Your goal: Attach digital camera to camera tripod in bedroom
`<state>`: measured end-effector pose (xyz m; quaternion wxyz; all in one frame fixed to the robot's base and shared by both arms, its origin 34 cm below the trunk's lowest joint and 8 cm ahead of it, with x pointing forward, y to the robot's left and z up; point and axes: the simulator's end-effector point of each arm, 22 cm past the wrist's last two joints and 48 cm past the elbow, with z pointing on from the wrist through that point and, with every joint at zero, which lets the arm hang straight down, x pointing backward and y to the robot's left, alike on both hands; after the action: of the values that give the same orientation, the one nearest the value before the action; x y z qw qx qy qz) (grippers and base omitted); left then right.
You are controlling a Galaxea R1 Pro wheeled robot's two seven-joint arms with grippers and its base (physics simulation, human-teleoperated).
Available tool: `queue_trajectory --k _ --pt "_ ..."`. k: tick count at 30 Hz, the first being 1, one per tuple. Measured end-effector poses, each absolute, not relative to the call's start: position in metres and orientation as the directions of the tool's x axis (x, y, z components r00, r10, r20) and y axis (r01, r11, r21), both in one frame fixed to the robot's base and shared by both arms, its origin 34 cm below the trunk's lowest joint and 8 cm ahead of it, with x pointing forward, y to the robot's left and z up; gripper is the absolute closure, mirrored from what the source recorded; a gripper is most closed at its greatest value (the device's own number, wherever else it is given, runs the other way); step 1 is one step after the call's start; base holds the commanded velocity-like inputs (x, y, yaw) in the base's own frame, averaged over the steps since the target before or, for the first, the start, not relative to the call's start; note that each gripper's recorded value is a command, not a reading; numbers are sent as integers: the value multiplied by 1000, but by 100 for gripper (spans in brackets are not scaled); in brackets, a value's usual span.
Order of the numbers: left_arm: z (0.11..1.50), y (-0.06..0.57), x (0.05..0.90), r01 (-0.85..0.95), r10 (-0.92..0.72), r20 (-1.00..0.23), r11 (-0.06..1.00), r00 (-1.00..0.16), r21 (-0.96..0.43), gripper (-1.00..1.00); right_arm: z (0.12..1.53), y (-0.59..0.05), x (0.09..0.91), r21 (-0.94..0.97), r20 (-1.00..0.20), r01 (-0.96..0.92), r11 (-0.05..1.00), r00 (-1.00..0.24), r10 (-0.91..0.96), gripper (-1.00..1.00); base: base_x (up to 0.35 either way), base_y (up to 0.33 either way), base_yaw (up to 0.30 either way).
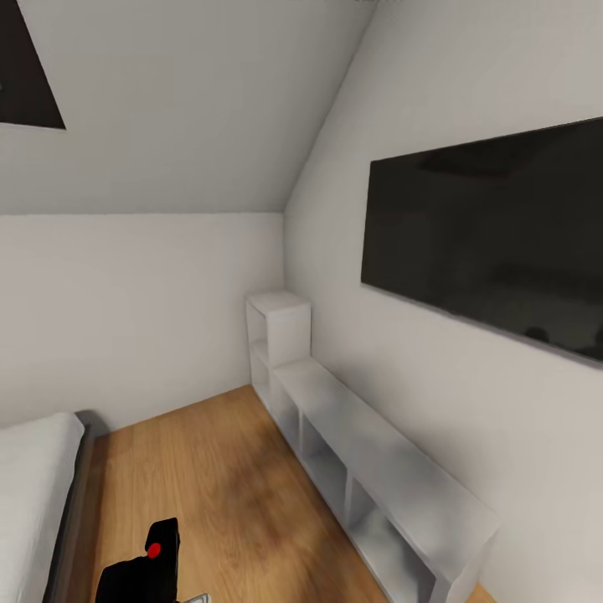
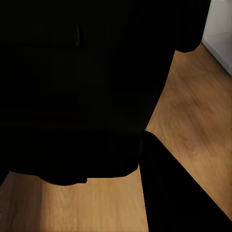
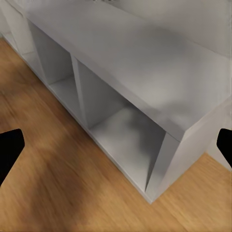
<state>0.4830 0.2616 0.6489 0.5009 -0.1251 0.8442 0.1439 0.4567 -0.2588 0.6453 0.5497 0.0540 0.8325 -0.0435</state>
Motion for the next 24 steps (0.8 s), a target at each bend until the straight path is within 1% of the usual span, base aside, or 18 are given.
queue_trajectory --k 24 --pt "686 263 483 -357 -63 -882 926 -466 123 100 683 -259 456 -13 -920 138 990 -391 42 -100 0 0 0"
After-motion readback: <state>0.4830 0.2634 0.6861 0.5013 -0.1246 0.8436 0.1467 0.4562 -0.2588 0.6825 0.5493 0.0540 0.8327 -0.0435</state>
